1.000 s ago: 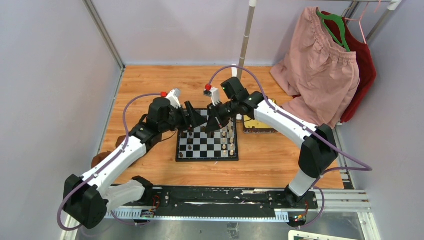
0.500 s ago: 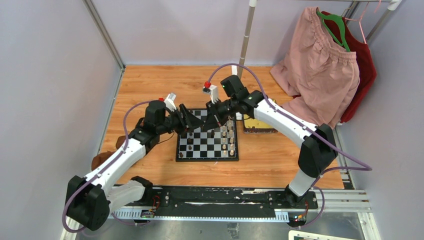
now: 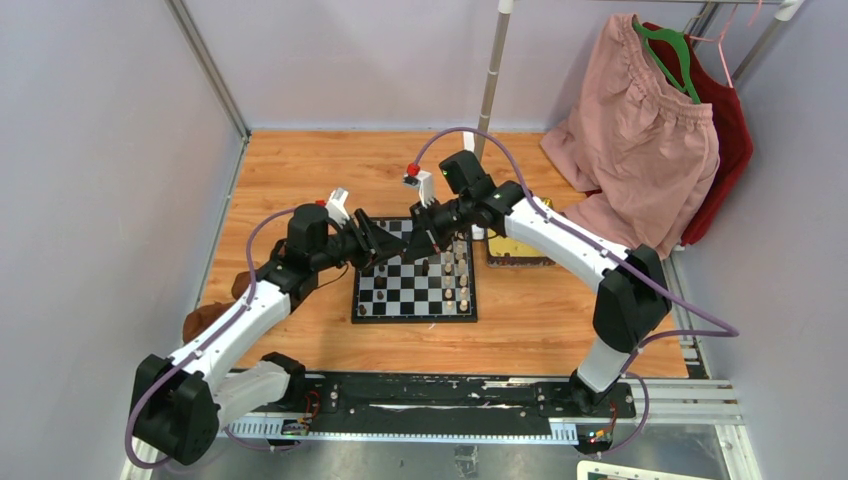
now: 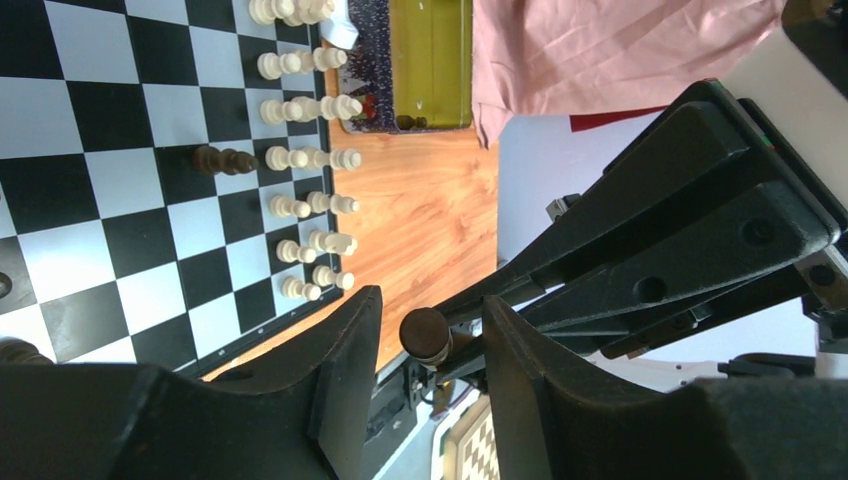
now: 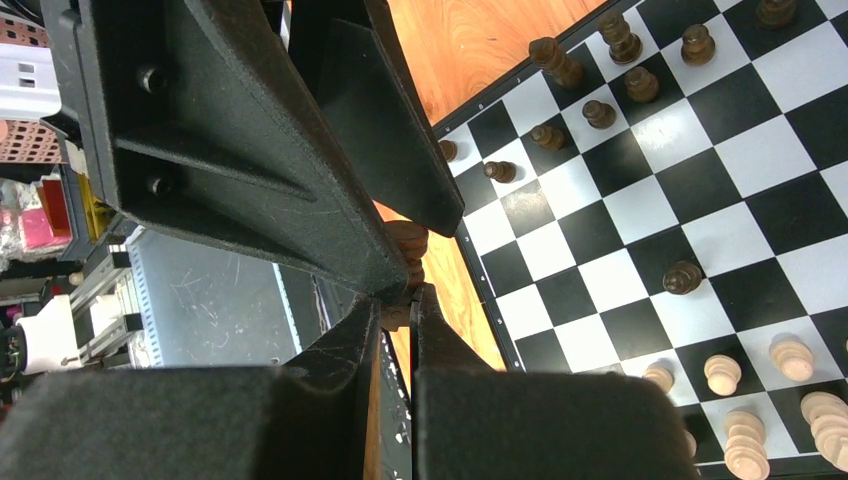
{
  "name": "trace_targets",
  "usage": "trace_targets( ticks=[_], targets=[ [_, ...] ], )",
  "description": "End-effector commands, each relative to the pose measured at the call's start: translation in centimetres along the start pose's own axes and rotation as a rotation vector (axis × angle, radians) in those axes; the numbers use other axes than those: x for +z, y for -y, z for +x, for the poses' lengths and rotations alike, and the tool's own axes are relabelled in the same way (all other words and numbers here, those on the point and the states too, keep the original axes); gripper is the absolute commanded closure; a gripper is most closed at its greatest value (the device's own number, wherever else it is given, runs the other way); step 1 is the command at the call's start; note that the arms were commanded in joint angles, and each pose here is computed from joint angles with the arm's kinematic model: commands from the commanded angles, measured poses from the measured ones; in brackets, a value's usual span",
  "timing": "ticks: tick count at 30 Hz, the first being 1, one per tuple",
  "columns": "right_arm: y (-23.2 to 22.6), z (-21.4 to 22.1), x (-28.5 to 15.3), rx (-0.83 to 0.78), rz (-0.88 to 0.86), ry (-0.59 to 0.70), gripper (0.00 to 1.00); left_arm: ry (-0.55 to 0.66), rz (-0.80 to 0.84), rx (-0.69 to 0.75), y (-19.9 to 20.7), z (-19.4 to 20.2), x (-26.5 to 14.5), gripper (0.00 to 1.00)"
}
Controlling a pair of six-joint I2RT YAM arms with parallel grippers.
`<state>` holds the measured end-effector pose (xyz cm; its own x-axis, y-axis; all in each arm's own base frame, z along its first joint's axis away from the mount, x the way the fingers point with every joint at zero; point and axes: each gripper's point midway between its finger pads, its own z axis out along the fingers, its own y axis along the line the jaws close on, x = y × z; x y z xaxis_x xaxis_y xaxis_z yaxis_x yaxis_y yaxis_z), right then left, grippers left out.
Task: Set up the chess pieces on the board
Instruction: Pick up the chess piece from the storage box.
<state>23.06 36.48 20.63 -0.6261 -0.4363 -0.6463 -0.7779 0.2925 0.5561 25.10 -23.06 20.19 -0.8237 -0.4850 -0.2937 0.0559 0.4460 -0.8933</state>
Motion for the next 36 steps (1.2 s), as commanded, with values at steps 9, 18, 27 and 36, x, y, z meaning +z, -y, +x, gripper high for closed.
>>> trace_targets(
  ticks=[9,18,27,36],
  targets=[
    [0.2,-1.3,0.7,-0.015,-0.016,0.029,1.00,-0.017,0.128,-0.012,2.5,0.6,-1.0,0.65],
    [0.4,-1.5,0.6,-0.012,-0.014,0.043,1.00,-0.013,0.133,-0.022,2.4,0.7,-1.0,0.69],
    [0.6,-1.5,0.3,-0.011,-0.004,0.051,0.96,0.028,0.137,-0.018,2.6,-0.1,-1.3,0.90],
    [0.5,-2.4,-1.1,-0.040,0.031,0.092,0.71,0.114,0.110,-0.052,2.4,-2.6,-1.5,1.00]
  ],
)
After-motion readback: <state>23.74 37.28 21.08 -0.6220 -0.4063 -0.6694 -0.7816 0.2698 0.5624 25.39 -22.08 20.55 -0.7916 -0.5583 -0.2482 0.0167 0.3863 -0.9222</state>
